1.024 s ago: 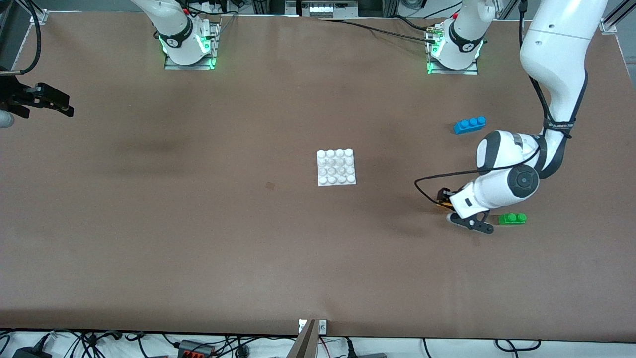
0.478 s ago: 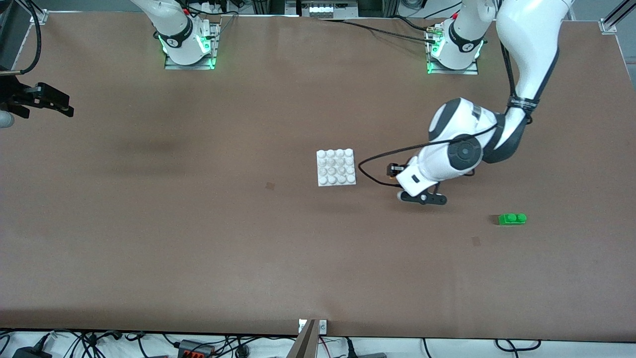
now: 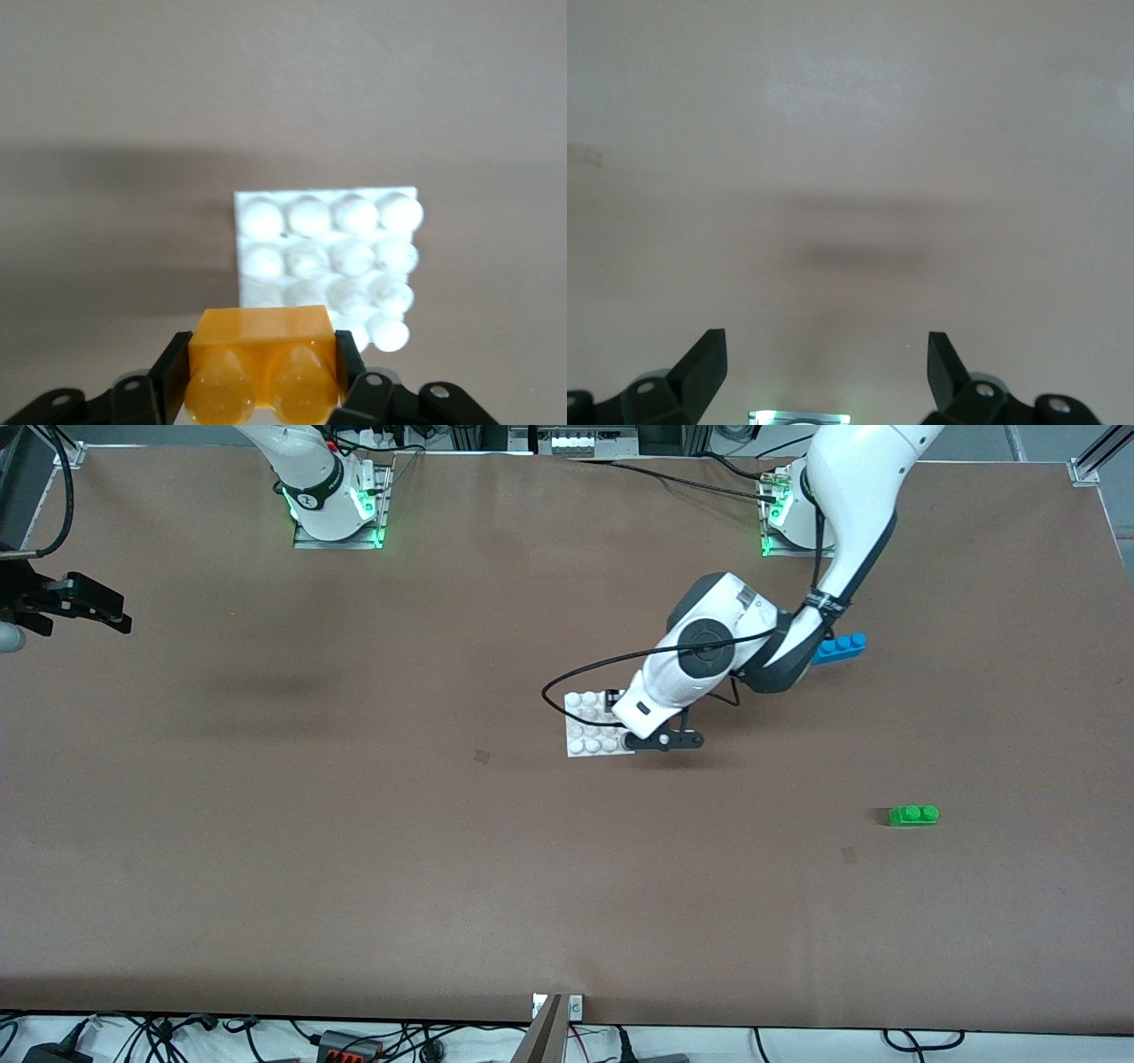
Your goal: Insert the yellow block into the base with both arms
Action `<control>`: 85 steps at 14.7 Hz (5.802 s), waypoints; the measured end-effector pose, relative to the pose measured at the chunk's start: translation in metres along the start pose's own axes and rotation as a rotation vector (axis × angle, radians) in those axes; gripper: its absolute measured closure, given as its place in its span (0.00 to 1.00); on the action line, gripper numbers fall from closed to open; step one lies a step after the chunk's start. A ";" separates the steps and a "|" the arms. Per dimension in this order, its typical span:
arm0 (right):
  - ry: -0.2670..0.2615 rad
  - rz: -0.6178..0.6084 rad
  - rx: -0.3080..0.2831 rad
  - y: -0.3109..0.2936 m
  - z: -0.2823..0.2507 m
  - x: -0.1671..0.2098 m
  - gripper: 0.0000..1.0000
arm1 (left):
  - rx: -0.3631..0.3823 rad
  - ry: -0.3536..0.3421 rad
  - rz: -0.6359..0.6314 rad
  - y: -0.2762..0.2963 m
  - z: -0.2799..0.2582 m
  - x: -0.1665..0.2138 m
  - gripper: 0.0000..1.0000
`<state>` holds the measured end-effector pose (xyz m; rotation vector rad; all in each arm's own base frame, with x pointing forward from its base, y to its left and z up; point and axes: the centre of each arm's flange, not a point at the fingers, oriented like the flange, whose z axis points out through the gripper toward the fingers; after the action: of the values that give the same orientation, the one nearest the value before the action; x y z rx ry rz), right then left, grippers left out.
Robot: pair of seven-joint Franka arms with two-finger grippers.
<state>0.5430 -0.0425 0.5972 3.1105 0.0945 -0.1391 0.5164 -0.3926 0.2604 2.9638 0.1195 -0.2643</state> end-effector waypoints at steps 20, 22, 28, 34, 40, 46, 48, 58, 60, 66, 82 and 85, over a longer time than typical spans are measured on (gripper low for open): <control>0.000 0.000 0.000 0.000 0.000 0.000 0.00 | -0.002 0.067 -0.056 0.029 0.053 -0.016 0.32; 0.000 0.000 0.000 0.000 0.000 0.000 0.00 | -0.002 0.067 -0.061 0.028 0.054 -0.016 0.32; 0.000 0.000 0.000 0.000 0.000 0.000 0.00 | 0.005 0.077 -0.059 0.028 0.054 -0.015 0.32; -0.001 0.000 0.000 0.000 0.000 0.000 0.00 | 0.045 0.099 -0.054 0.027 0.067 -0.017 0.32; -0.001 0.000 0.000 0.000 0.000 0.000 0.00 | 0.057 0.092 -0.095 0.026 0.065 -0.014 0.01; -0.001 0.001 0.000 0.001 0.000 0.000 0.00 | 0.121 0.087 -0.160 0.025 -0.005 0.025 0.00; -0.001 0.001 0.000 0.001 0.000 0.000 0.00 | 0.116 0.094 -0.173 0.014 -0.017 0.036 0.00; -0.003 0.005 0.001 0.003 0.001 0.000 0.00 | 0.261 -0.011 0.207 -0.128 -0.105 0.095 0.00; -0.003 0.006 0.001 0.003 0.001 0.000 0.00 | 0.228 -0.014 0.213 -0.173 -0.146 0.105 0.00; -0.004 0.006 0.001 0.003 0.001 0.000 0.00 | 0.215 -0.008 0.175 -0.276 -0.269 0.083 0.00; -0.004 0.006 0.001 0.003 0.001 0.000 0.00 | 0.214 0.051 0.114 -0.298 -0.380 0.032 0.00; -0.004 0.006 0.001 0.003 0.001 0.000 0.00 | 0.191 0.047 0.072 -0.308 -0.380 0.033 0.00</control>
<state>0.5427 -0.0461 0.5963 3.1113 0.0843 -0.1459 0.5841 -0.0234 0.5753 3.1564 -0.0082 -0.2074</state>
